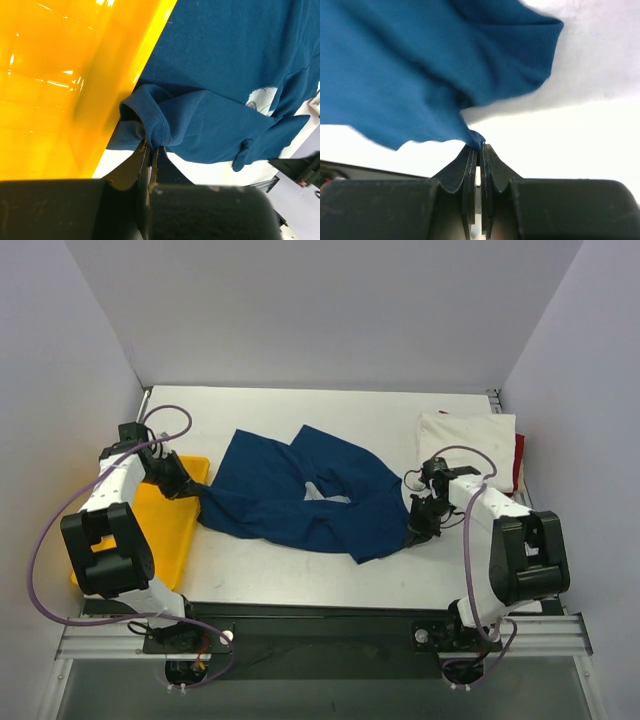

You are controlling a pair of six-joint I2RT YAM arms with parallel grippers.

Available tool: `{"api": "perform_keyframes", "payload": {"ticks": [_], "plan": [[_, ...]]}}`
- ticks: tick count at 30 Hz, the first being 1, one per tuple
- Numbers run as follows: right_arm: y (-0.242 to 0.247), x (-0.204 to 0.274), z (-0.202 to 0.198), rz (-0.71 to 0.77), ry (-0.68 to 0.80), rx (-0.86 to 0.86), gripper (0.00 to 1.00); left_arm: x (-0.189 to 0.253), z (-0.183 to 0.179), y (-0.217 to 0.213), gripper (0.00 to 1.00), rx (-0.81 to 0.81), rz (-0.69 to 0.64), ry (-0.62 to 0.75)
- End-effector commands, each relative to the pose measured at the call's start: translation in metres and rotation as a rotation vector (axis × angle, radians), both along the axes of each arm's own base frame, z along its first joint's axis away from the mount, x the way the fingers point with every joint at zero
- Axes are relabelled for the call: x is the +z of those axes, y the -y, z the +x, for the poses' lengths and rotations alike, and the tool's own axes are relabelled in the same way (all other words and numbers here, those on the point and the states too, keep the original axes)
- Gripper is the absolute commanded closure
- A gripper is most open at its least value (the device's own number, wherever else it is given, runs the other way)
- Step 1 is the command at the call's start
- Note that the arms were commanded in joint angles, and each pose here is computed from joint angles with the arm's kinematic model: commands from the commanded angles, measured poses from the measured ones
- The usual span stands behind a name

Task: Fold and stack the t-shirts
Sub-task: Flatten out the tshirt

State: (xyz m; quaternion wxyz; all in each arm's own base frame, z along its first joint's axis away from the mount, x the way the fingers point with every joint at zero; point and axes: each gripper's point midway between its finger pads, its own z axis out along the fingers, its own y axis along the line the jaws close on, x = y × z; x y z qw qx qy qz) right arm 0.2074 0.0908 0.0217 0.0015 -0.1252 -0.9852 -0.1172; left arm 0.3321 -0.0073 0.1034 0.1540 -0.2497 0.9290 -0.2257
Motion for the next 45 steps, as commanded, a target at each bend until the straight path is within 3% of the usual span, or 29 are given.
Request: {"api": "perform_keyframes", "payload": {"ticks": [1, 12, 18, 22, 29, 31, 37, 45], "plan": [[0.004, 0.042, 0.010, -0.003, 0.075, 0.001, 1.00, 0.014, 0.012, 0.005, 1.00, -0.021, -0.002, 0.083], [0.003, 0.106, 0.031, 0.012, 0.238, -0.005, 1.00, 0.034, 0.017, 0.010, 1.00, -0.038, 0.001, 0.135], [0.000, 0.174, 0.054, 0.046, 0.450, -0.038, 1.00, 0.076, 0.029, 0.016, 1.00, -0.035, -0.001, 0.294], [-0.002, 0.229, 0.072, 0.071, 0.607, -0.041, 1.00, 0.127, 0.041, 0.030, 1.00, -0.053, 0.003, 0.473], [0.003, 0.342, 0.084, 0.081, 0.935, -0.032, 1.00, 0.264, 0.046, 0.052, 1.00, -0.053, -0.004, 0.875], [0.010, 0.382, 0.082, 0.059, 1.056, -0.040, 1.00, 0.286, 0.043, 0.050, 1.00, -0.037, 0.014, 0.913], [0.028, 0.491, 0.054, 0.014, 1.383, -0.059, 1.00, 0.378, 0.012, 0.062, 1.00, -0.008, -0.015, 1.094], [0.050, 0.575, -0.003, -0.037, 1.682, -0.099, 1.00, 0.482, -0.057, 0.047, 1.00, 0.100, 0.076, 1.358]]}}
